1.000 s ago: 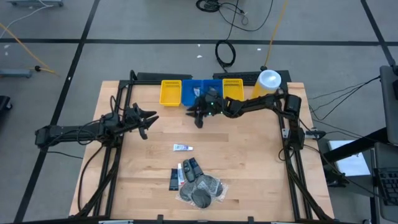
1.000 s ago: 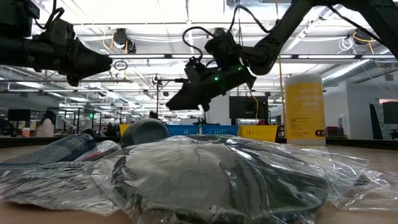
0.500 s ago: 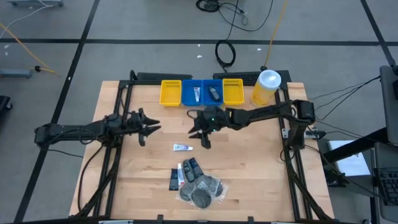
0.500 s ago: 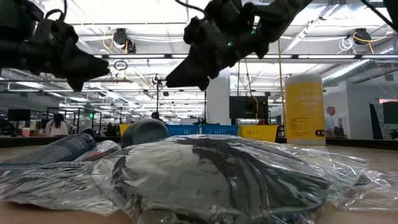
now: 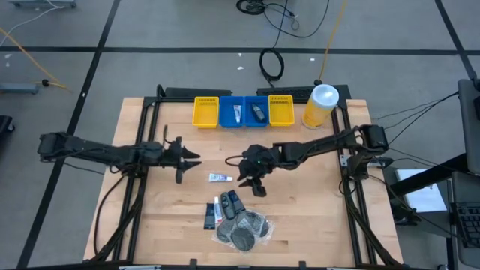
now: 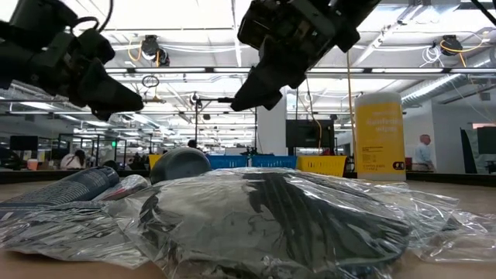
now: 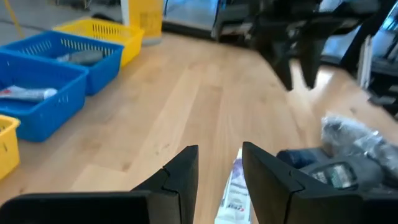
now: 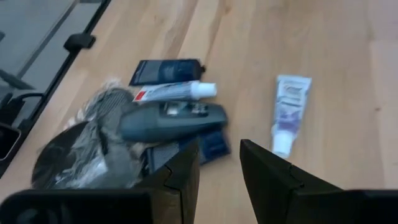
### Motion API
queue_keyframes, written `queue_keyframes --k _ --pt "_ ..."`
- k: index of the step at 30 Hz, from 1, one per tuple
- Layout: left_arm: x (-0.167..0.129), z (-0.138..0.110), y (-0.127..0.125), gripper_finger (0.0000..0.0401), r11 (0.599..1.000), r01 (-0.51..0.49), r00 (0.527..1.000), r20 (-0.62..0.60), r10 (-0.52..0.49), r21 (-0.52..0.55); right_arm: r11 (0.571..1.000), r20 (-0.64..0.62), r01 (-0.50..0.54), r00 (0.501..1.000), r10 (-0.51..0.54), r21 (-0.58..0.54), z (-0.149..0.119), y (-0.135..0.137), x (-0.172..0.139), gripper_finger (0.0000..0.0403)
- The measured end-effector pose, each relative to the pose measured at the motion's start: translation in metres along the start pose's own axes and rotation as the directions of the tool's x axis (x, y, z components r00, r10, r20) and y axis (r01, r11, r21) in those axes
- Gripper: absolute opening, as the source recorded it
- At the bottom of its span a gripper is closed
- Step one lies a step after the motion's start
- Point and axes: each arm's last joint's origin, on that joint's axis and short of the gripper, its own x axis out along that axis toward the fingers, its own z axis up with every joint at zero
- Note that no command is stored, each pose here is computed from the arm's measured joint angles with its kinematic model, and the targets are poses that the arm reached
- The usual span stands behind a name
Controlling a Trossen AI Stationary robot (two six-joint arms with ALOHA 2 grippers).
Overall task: Pick & Place Travel size toiletries
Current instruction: Put the white toothpaste into the left blue bin
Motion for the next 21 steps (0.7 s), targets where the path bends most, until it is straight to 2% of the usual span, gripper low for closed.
queue_keyframes --k 8,12,21 --pt "0.032 0.011 -0.011 0.0124 1.0 -0.005 0.989 -0.147 0.009 0.029 0.999 -0.029 -0.038 0.999 0.038 -0.018 -0.003 0.018 0.005 0.0112" --pt "0.051 0.014 -0.019 0.0124 0.998 0.039 0.973 -0.228 -0.028 0.045 0.999 -0.048 -0.047 0.998 0.046 -0.019 -0.005 0.023 0.006 0.0112" --pt "0.091 0.023 -0.032 0.0124 0.994 0.041 0.889 -0.457 0.007 0.097 0.998 -0.05 -0.056 0.997 0.055 -0.023 -0.005 0.027 0.007 0.0112"
